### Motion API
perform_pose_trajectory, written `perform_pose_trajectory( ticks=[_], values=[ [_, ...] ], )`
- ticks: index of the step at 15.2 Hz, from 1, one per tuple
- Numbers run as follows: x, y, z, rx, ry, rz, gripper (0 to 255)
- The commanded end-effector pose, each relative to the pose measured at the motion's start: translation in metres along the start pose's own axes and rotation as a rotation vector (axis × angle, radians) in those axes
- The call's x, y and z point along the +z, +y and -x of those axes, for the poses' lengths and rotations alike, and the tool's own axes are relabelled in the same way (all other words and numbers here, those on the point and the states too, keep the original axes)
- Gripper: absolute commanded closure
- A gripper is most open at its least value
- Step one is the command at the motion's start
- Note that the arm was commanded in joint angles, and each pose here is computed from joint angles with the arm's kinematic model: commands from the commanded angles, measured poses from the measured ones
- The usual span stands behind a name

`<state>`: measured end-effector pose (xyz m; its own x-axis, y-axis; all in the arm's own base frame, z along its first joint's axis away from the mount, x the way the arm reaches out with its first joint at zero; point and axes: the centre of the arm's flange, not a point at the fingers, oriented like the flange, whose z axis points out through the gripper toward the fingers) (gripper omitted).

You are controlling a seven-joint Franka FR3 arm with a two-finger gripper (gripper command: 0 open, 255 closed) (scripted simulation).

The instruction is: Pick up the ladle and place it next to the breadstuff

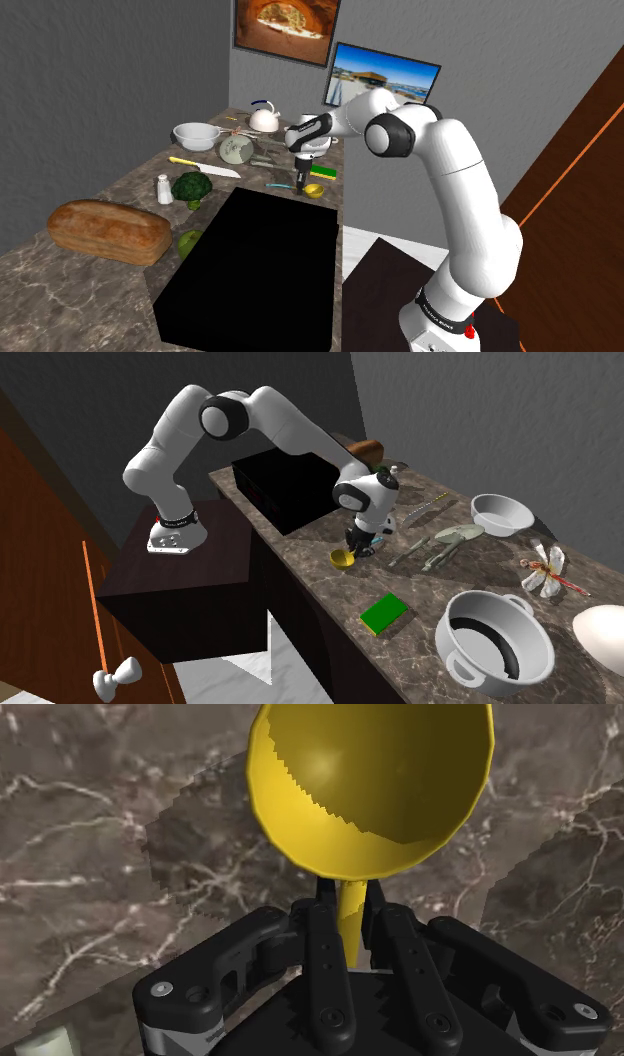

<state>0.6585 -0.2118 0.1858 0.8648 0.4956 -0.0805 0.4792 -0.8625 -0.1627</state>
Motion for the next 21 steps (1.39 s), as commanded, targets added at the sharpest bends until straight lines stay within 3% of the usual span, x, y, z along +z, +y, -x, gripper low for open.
perform_pose_trajectory(
  ticks=[1,21],
  values=[
    [-0.007,-0.001,0.001,0.0,0.0,0.0,255],
    [-0.111,-0.018,0.009,0.0,0.0,0.0,255]
  ],
)
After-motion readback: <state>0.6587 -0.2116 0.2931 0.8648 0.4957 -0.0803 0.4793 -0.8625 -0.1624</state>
